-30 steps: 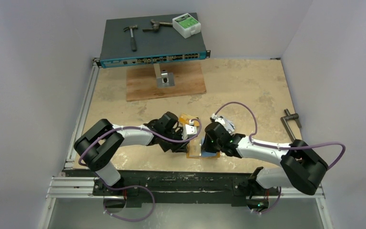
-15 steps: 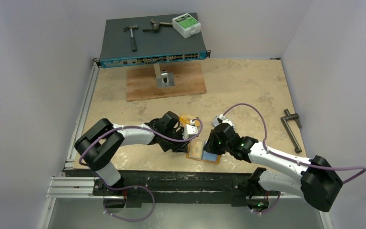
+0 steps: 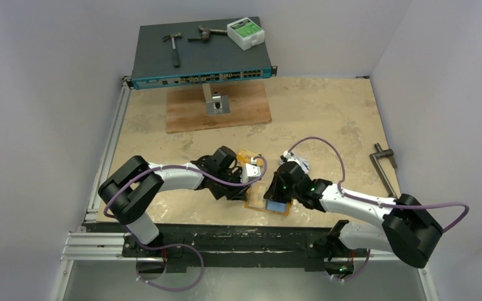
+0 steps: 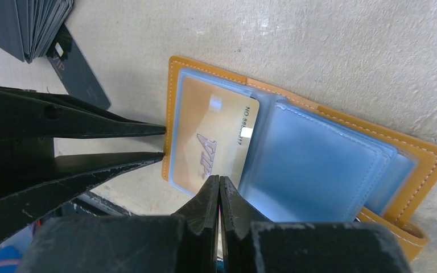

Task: Put the credit cards into the card holder
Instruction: Insert the credit card into the card holder.

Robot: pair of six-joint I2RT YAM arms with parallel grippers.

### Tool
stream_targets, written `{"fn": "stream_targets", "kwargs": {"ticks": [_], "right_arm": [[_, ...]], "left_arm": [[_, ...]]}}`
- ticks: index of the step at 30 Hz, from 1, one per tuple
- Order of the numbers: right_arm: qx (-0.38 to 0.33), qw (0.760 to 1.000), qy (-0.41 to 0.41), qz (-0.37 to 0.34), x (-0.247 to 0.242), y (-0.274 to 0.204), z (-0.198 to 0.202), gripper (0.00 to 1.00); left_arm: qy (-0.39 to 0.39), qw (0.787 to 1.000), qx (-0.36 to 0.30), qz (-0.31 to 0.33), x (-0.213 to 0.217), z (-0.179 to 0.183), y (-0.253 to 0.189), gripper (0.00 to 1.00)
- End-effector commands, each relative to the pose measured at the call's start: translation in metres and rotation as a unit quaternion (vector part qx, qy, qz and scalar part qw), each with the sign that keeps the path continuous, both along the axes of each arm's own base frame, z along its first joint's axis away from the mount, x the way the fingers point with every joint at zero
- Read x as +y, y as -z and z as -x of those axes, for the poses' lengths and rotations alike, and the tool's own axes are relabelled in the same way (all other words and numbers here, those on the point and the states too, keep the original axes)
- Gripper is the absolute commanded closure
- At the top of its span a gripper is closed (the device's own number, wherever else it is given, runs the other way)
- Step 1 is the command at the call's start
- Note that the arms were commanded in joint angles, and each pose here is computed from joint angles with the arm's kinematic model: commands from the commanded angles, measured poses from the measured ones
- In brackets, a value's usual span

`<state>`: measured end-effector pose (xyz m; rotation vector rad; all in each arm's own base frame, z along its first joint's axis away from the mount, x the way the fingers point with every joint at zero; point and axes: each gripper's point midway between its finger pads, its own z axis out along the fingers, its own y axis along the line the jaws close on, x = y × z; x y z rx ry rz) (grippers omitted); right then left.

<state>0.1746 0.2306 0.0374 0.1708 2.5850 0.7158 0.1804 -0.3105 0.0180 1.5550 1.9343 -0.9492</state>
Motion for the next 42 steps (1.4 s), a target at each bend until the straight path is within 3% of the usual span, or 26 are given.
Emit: {"fn": "stream_targets", "kwargs": {"ticks": [1, 12, 33, 36, 42], "right_arm": [[0.002, 1.000, 0.000, -0.031, 0.007, 0.000, 0.001, 1.00], [0.011, 1.000, 0.025, 0.010, -0.025, 0.013, 0.016, 1.00], [-0.005, 0.999, -0.014, -0.046, 0.013, -0.009, 0.001, 1.00], [-0.013, 0.998, -0.005, -0.055, 0.013, -0.021, -0.002, 0.92], [-0.063, 0.996, 0.045, -0.036, -0.025, -0.059, -0.042, 0.59]], "left_arm": [[0.005, 1.000, 0.005, -0.017, 0.003, 0.002, 0.006, 0.77], [0.004, 1.000, 0.006, -0.024, 0.005, 0.001, 0.009, 0.77], [0.011, 1.000, 0.015, -0.019, 0.001, 0.005, 0.006, 0.77], [0.009, 1.000, 0.014, -0.019, -0.001, 0.001, -0.004, 0.77], [0.016, 0.999, 0.040, -0.029, 0.004, 0.002, -0.042, 0.76]]}}
